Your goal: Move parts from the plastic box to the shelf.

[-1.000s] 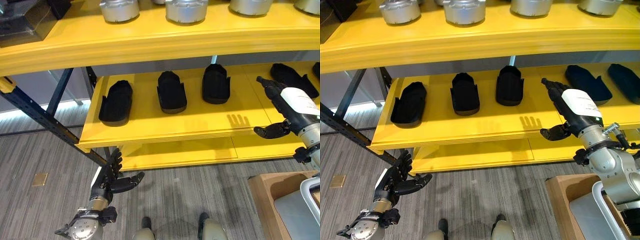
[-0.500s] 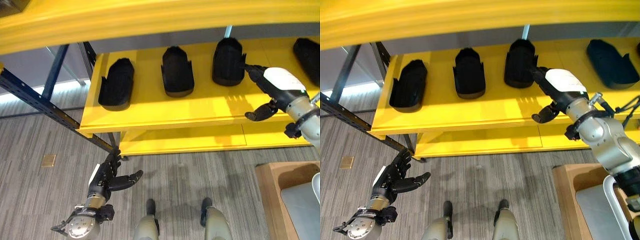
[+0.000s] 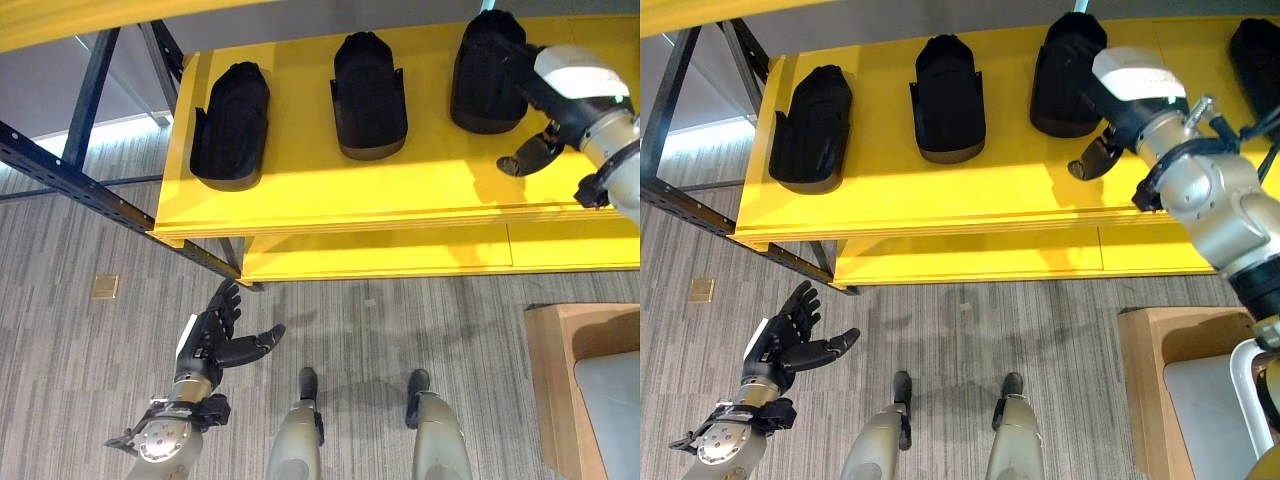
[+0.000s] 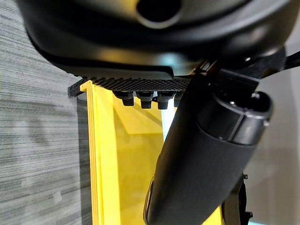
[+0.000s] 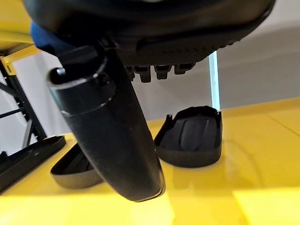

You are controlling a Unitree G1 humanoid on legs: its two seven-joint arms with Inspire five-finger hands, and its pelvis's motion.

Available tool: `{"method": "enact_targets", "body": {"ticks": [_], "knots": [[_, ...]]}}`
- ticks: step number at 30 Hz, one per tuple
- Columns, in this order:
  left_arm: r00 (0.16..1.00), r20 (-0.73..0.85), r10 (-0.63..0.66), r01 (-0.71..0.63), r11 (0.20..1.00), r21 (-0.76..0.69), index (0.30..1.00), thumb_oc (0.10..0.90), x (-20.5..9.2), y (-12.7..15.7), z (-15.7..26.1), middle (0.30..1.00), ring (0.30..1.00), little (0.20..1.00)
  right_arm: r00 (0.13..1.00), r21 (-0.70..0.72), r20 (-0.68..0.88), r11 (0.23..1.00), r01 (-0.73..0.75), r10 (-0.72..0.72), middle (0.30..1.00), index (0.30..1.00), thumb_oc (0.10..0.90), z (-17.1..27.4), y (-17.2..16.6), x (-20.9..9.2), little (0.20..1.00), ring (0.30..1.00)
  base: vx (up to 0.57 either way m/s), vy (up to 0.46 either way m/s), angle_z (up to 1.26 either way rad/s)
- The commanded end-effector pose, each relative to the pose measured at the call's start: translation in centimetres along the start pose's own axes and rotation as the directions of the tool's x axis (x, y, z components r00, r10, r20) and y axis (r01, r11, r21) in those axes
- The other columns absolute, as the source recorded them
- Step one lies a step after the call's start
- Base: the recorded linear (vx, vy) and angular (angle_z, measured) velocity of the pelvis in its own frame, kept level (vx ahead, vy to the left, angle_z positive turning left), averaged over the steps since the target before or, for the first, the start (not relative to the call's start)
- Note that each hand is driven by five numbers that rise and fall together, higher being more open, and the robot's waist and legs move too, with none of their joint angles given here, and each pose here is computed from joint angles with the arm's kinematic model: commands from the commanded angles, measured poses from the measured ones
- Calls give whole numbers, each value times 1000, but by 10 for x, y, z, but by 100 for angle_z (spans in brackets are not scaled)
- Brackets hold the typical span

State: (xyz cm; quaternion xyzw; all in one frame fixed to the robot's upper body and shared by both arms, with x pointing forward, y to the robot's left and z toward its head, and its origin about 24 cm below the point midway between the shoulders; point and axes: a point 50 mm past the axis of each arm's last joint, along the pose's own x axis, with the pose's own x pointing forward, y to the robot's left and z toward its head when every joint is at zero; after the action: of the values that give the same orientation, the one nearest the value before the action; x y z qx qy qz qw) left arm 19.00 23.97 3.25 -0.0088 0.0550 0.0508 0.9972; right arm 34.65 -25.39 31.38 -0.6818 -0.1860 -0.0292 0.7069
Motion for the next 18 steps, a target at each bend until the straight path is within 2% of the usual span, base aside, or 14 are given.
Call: {"method": "enact_targets", "body": {"ticks": [1,10,18], "knots": [[978,205,-39,36,999,18,1000,900,-3,1,40,1000,1000,1000,950,4,77,952,305,-304,1000,1000,900,22,-78,11,1000,1000,0,0,0],[974,227,-13,11,1000,9,1000,900,-4,4,44,1000,1000,1000,939,-44,115,943,330,-323,1000,1000,900,33,-94,16,1000,1000,0,0,0],[974,227,-2,2,1000,3,1000,900,-4,5,44,1000,1000,1000,949,-49,75,949,311,-306,1000,1000,900,26,-96,20,1000,1000,-12,-5,4]]}}
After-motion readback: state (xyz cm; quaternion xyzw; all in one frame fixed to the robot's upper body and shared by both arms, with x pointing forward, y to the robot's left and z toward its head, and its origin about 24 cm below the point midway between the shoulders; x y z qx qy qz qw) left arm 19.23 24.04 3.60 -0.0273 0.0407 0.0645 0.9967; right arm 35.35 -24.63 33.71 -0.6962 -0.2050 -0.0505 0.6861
